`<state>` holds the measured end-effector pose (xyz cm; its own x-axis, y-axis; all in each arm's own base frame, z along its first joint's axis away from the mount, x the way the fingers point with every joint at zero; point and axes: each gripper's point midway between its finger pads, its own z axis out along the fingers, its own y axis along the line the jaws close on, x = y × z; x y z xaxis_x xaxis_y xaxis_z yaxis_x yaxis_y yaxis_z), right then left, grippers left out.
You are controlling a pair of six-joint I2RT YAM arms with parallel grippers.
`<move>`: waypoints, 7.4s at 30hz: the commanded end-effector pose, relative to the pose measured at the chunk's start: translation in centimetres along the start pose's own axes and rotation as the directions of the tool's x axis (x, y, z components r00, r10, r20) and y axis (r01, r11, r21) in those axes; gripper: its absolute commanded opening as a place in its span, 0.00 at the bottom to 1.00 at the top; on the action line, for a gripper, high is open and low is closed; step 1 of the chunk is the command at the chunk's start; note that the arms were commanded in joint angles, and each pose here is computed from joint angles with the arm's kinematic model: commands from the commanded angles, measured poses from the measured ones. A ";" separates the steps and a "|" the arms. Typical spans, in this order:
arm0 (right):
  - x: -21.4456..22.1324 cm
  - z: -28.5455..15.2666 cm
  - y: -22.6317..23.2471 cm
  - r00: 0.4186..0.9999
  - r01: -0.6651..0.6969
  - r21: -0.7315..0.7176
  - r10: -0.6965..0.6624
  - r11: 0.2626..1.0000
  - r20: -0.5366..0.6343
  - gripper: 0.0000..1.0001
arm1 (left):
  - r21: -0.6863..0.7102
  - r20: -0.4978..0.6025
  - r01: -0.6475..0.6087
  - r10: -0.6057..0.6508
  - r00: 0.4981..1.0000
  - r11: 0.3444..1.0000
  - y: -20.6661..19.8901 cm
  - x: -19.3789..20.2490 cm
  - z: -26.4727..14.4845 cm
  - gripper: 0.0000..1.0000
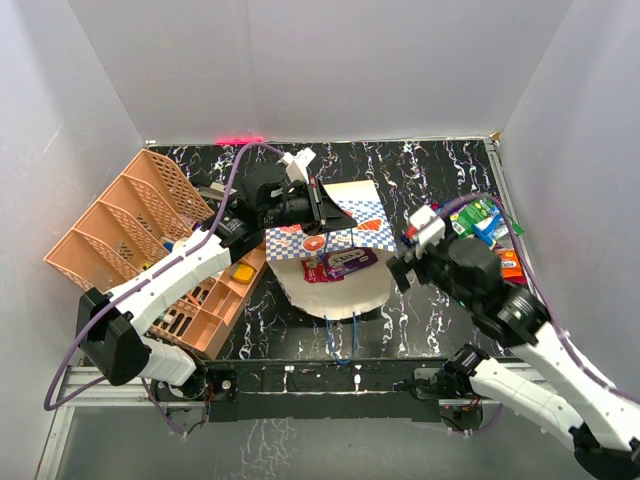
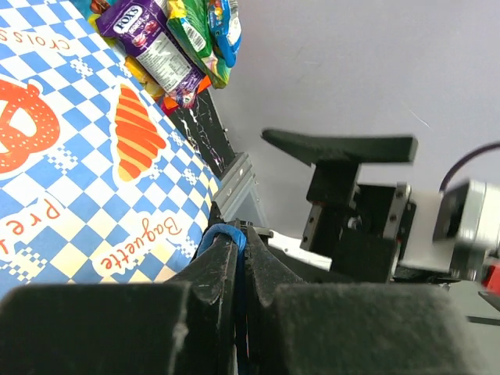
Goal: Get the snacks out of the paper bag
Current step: Place the snack at the center of the board, then pick up the snack from the paper bag, then place the snack at the center of the board, then pick up the snack from the paper bag.
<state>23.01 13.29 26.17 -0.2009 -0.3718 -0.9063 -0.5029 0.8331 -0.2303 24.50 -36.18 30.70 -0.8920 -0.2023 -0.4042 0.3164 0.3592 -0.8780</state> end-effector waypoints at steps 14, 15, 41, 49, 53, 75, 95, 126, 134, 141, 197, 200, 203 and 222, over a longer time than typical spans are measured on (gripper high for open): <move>0.9 -2.8 13.1 0.705 0.705 -0.521 -0.392 0.482 0.591 0.93 | 0.081 0.100 -0.095 0.087 0.991 0.992 -4.0 -2.5 -1.7 0.00; 0.7 -2.2 13.3 0.695 0.715 -0.512 -0.396 0.476 0.600 0.90 | 0.084 0.102 -0.093 0.085 0.991 0.992 -4.0 -2.5 -1.7 0.00; 8.0 13.1 12.6 0.396 0.908 -0.244 -0.889 0.341 0.229 0.73 | 0.173 0.073 -0.124 0.112 0.991 0.977 -5.7 -1.8 -2.4 0.00; 9.0 16.4 10.9 0.409 0.904 -0.194 -0.904 0.382 0.123 0.67 | 0.175 0.082 -0.153 0.141 0.987 0.973 -6.4 -1.8 -3.4 0.00; 8.6 17.5 10.7 0.416 0.905 -0.158 -0.899 0.395 0.138 0.66 | 0.177 0.088 -0.162 0.148 0.985 0.971 -6.6 -1.8 -3.7 0.00; 8.4 24.4 9.5 0.347 0.938 -0.051 -0.924 0.343 0.162 0.55 | 0.200 0.090 -0.178 0.163 0.983 0.964 -7.9 -1.7 -4.7 0.00; 3.7 15.3 12.3 0.651 0.758 -0.274 -0.660 0.592 0.375 0.08 | 0.100 0.142 -0.150 0.135 0.981 0.984 -4.7 -3.5 -3.6 0.00; 4.6 -6.6 3.0 0.641 0.762 -0.302 -0.735 0.573 0.222 0.08 | -0.007 0.206 -0.058 0.058 0.977 0.998 -1.2 -5.7 -2.9 0.00; 7.4 -0.7 -0.6 0.572 0.788 -0.212 -0.815 0.578 -0.093 0.08 | 0.000 0.209 -0.064 0.062 0.976 0.998 -1.6 -5.5 -3.3 0.00; 7.4 3.1 1.1 0.519 0.830 -0.222 -0.854 0.512 -0.030 0.08 | 0.014 0.209 -0.076 0.071 0.975 0.997 -1.8 -5.3 -3.8 0.00; -0.8 3.2 15.5 0.675 0.698 -0.380 -0.379 0.607 0.633 0.63 | 0.024 0.184 -0.070 0.065 0.981 0.997 -2.0 -5.2 -4.1 0.00; 0.7 6.6 17.2 0.646 0.739 -0.325 -0.484 0.591 0.590 0.63 | 0.029 0.178 -0.071 0.065 0.982 0.997 -2.1 -5.0 -4.2 0.00; 1.3 10.2 17.4 0.635 0.753 -0.255 -0.570 0.606 0.521 0.61 | 0.039 0.166 -0.070 0.062 0.984 0.997 -2.2 -4.7 -4.3 0.00; 5.6 24.1 15.2 0.538 0.828 -0.044 -0.769 0.559 0.345 0.60 | 0.079 0.071 -0.075 0.070 0.995 0.994 -2.1 -2.1 -5.0 0.00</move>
<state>31.01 31.73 4.96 0.5078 -0.7467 -0.4296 -0.6244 0.0245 -0.7807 25.50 -32.26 33.32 -0.8449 -0.2770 -0.4577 0.3554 0.3489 -0.8672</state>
